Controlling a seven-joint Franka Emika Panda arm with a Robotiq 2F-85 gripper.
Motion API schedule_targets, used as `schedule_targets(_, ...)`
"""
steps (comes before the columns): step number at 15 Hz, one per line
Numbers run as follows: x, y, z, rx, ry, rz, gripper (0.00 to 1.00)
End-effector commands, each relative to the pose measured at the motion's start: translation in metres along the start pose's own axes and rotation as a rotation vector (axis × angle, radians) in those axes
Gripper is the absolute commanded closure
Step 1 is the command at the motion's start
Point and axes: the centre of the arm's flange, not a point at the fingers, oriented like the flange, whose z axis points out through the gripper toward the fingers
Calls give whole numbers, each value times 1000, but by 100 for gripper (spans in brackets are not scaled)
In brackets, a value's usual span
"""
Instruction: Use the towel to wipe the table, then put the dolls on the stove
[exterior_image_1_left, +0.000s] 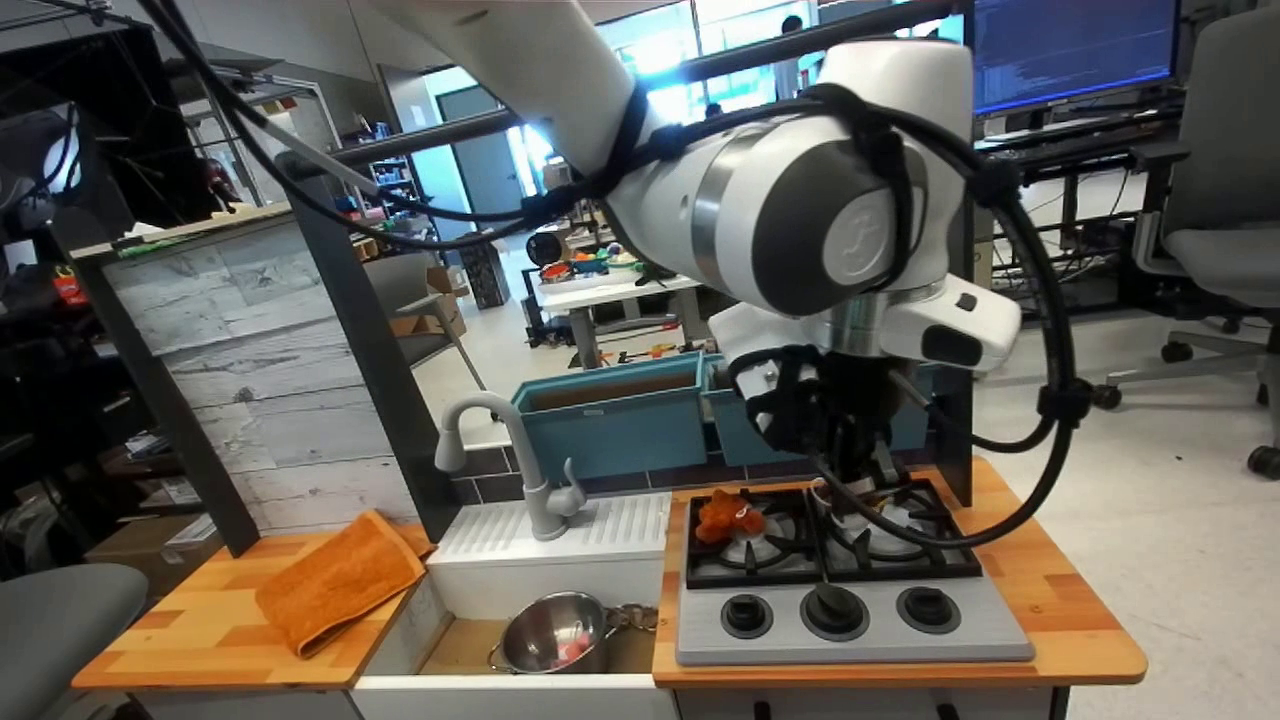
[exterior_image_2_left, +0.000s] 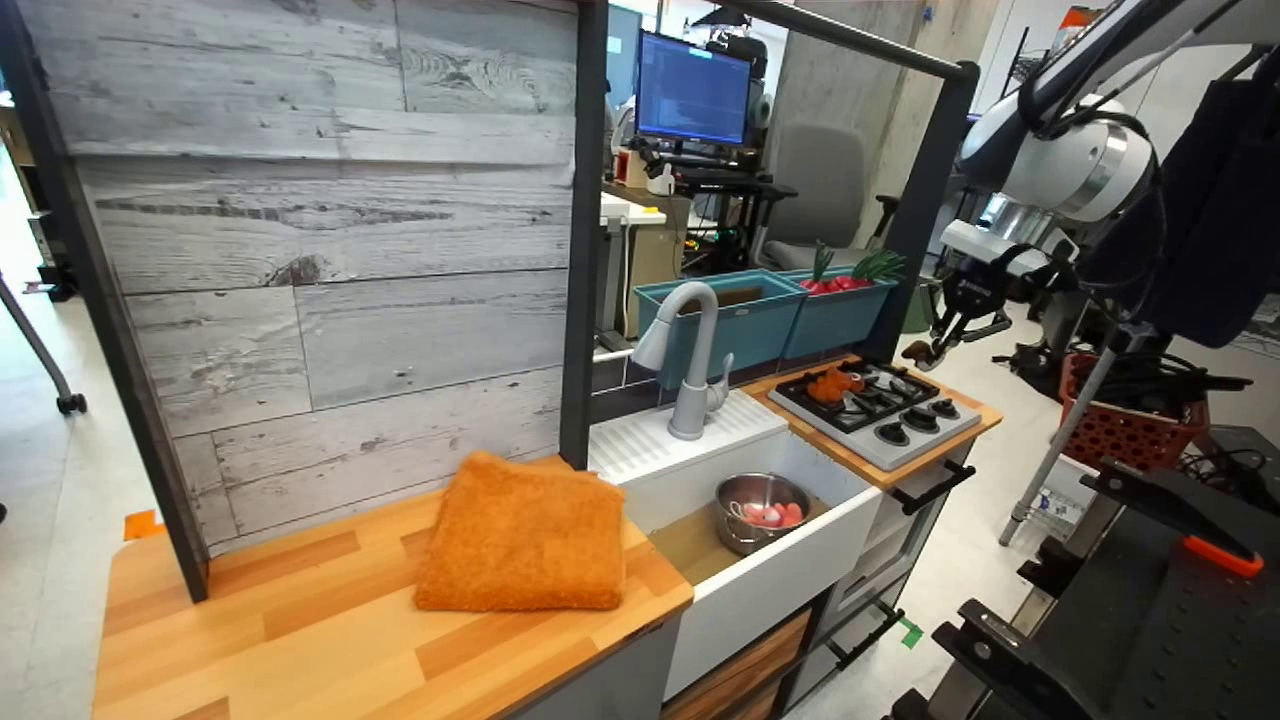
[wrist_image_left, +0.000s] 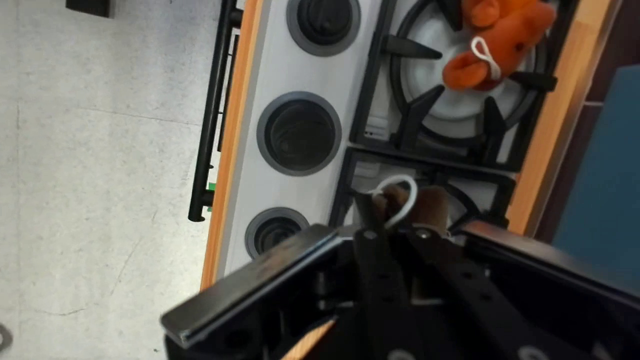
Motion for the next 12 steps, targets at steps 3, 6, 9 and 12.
schedule_targets(3,57,-20,-7,171,-40,181,99)
schedule_targets(6,57,-33,-2,200,-37,195,68)
schedule_targets(9,43,-46,6,211,-58,164,46)
schedule_targets(12,14,-55,14,167,-173,66,25)
